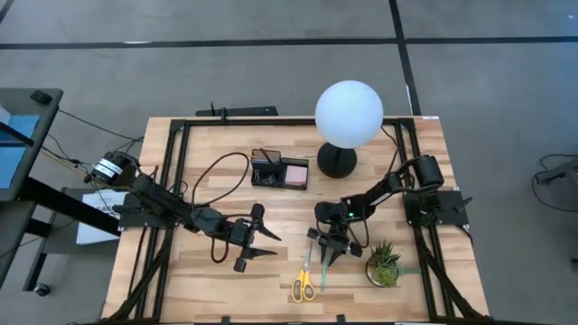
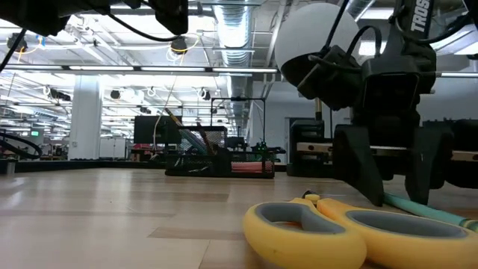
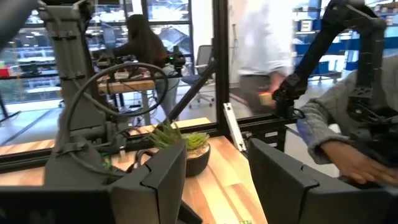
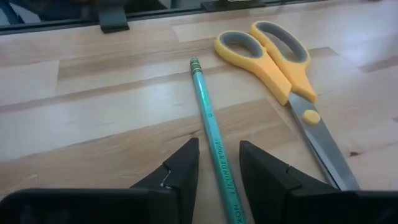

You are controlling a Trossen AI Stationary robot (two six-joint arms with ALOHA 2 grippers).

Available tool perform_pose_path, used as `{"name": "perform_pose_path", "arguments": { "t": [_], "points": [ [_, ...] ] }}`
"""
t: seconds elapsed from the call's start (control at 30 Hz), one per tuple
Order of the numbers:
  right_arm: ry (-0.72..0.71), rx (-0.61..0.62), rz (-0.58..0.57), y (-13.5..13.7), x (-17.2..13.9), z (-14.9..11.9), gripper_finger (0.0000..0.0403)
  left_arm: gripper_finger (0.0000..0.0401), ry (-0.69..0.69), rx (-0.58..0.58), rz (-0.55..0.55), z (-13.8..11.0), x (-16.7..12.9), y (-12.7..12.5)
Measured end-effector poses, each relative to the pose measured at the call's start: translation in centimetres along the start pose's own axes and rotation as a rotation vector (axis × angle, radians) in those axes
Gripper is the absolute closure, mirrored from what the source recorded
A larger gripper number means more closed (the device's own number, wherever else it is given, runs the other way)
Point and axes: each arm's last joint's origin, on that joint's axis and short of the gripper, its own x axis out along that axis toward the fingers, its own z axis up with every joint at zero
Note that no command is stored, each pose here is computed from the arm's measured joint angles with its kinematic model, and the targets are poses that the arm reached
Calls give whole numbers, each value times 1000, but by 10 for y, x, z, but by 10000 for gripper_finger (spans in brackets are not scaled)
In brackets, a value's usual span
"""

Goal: Pick and place office supplies into organizer
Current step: Put the blue pencil into the black desk organizer

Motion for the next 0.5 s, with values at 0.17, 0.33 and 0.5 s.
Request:
{"name": "perform_pose_path", "arguments": {
  "t": [0.17, 0.33, 0.5],
  "points": [
    [3, 12, -8, 0, 0, -1, 293, 234, 2, -4, 46, 0, 0, 2],
    [2, 33, -9, 0, 0, -1, 303, 234, 3, -26, 60, 0, 0, 2],
    [1, 36, -9, 0, 0, -1, 308, 234, 3, -27, 60, 0, 0, 2]
  ]
}}
